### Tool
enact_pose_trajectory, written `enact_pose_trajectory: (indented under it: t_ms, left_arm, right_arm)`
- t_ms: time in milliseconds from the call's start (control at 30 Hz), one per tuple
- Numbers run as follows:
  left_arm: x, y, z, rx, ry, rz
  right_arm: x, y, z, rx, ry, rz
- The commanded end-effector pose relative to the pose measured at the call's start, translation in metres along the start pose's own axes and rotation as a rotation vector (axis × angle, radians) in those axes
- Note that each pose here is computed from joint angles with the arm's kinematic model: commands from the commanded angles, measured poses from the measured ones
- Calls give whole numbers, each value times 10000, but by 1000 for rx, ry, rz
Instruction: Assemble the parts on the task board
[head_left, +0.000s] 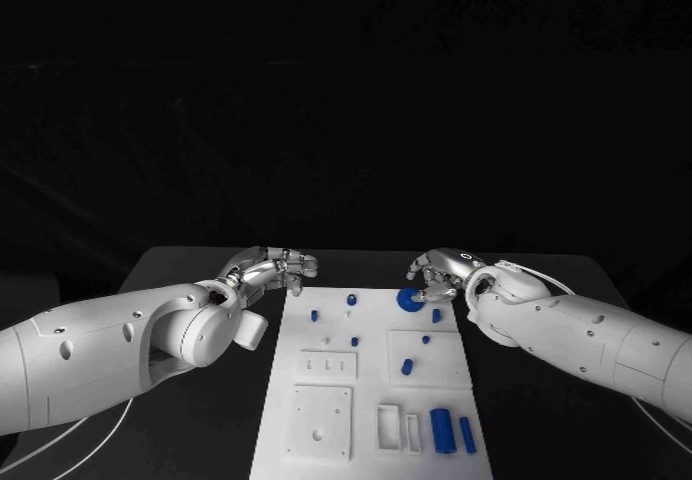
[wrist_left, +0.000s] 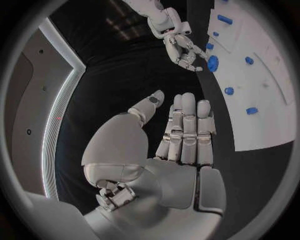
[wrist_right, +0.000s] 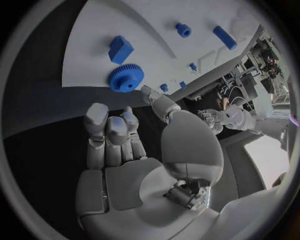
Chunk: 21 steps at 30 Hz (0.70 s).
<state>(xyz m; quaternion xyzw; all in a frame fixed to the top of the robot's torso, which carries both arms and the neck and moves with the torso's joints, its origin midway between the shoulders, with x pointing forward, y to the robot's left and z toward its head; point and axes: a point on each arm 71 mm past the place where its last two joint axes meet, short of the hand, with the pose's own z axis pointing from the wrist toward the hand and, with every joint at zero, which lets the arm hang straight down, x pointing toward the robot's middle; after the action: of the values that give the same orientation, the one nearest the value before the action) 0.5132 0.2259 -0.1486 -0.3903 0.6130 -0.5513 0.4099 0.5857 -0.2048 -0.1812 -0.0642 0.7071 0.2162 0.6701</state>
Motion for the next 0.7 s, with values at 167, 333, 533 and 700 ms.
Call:
enact_pose_trajectory:
  t_ms: [167,333,533,700]
  left_arm:
    - [53,-16,0,13,27,-4]
    - [54,-17,-6,13,27,-4]
    - [67,-20,-5,15,27,-4]
    - [76,-20,-6,14,30,-5]
  right_arm:
    - [77,-41,-3,16,45,-28]
    - [75,-64,-6,23,41,-35]
    - [76,-89,-2,37,44,-36]
    - [82,-81,9,38,49,-37]
